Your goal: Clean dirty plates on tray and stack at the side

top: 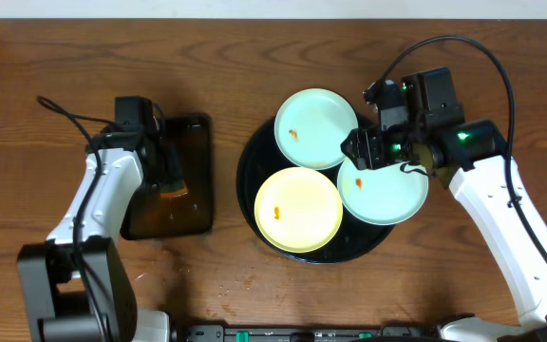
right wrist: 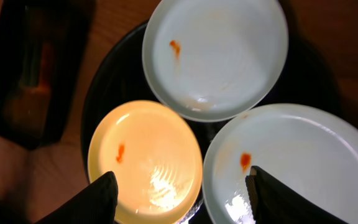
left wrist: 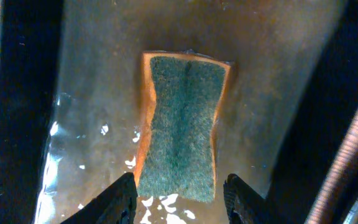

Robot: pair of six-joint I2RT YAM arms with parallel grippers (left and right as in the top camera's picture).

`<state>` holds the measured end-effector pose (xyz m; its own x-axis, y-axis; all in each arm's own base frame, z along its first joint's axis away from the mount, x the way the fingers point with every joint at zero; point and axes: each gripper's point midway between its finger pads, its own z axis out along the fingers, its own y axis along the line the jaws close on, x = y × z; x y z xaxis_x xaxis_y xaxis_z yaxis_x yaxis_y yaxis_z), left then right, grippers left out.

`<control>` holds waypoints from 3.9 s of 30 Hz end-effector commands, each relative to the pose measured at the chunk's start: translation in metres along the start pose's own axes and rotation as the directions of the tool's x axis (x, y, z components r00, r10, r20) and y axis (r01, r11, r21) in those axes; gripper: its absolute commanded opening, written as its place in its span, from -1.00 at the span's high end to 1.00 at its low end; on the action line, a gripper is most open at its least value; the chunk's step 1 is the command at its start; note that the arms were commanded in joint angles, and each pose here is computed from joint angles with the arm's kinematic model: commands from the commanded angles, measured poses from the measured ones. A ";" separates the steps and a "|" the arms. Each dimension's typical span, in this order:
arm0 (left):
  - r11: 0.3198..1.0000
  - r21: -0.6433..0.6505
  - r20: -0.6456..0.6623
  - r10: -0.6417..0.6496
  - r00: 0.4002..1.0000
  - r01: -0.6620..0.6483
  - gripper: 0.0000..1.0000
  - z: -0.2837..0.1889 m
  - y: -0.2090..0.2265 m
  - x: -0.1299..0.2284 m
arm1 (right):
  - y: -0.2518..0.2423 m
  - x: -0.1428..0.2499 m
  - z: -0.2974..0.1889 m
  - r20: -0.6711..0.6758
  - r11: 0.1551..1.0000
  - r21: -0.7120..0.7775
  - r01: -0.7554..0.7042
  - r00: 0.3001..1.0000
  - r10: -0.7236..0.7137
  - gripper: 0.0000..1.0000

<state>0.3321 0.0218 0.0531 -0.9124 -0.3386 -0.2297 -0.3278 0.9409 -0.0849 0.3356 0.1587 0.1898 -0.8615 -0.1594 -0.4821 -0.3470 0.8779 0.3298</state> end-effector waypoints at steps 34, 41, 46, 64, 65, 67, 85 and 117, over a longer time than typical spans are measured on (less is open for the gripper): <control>0.893 0.317 0.219 0.260 0.941 -0.320 0.85 -0.053 -0.184 -0.021 | -0.108 -0.018 0.140 -0.021 0.973 -0.093 -0.209 0.978 0.208 0.20; 0.857 0.382 0.262 0.257 0.930 -0.344 0.85 -0.057 -0.230 -0.010 | -0.109 -0.012 0.161 -0.048 0.951 -0.181 -0.250 0.968 0.246 0.31; 0.849 0.402 0.254 0.256 0.932 -0.343 0.85 -0.050 -0.246 -0.001 | -0.109 -0.005 0.176 -0.070 0.946 -0.180 -0.268 0.963 0.259 0.36; 0.813 0.441 0.255 0.293 0.922 -0.380 0.85 -0.022 -0.289 0.020 | -0.117 -0.006 0.183 -0.054 0.949 -0.146 -0.279 0.960 0.274 0.97; 0.811 0.445 0.254 0.291 0.922 -0.379 0.85 -0.019 -0.293 0.022 | -0.117 -0.006 0.183 -0.054 0.949 -0.146 -0.279 0.960 0.274 0.98; 0.796 0.462 0.254 0.304 0.918 -0.391 0.85 -0.009 -0.304 0.028 | -0.117 -0.004 0.183 -0.062 0.948 -0.145 -0.283 0.959 0.277 0.97; 0.915 -0.059 0.360 0.392 0.846 -0.399 0.85 0.048 -0.237 -0.011 | -0.116 0.006 0.183 -0.104 0.942 -0.135 -0.308 0.950 0.295 0.98; 0.887 0.204 0.254 0.360 0.898 -0.414 0.85 -0.050 -0.255 -0.004 | -0.125 0.013 0.169 -0.118 0.953 -0.026 -0.301 0.948 0.296 0.97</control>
<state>0.4174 -0.1855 0.1182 -0.8541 0.0208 -0.5198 0.0448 0.9984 -0.0338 0.4327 0.1371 0.0041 -0.9657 0.0675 -0.2509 -0.0852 0.8300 0.5512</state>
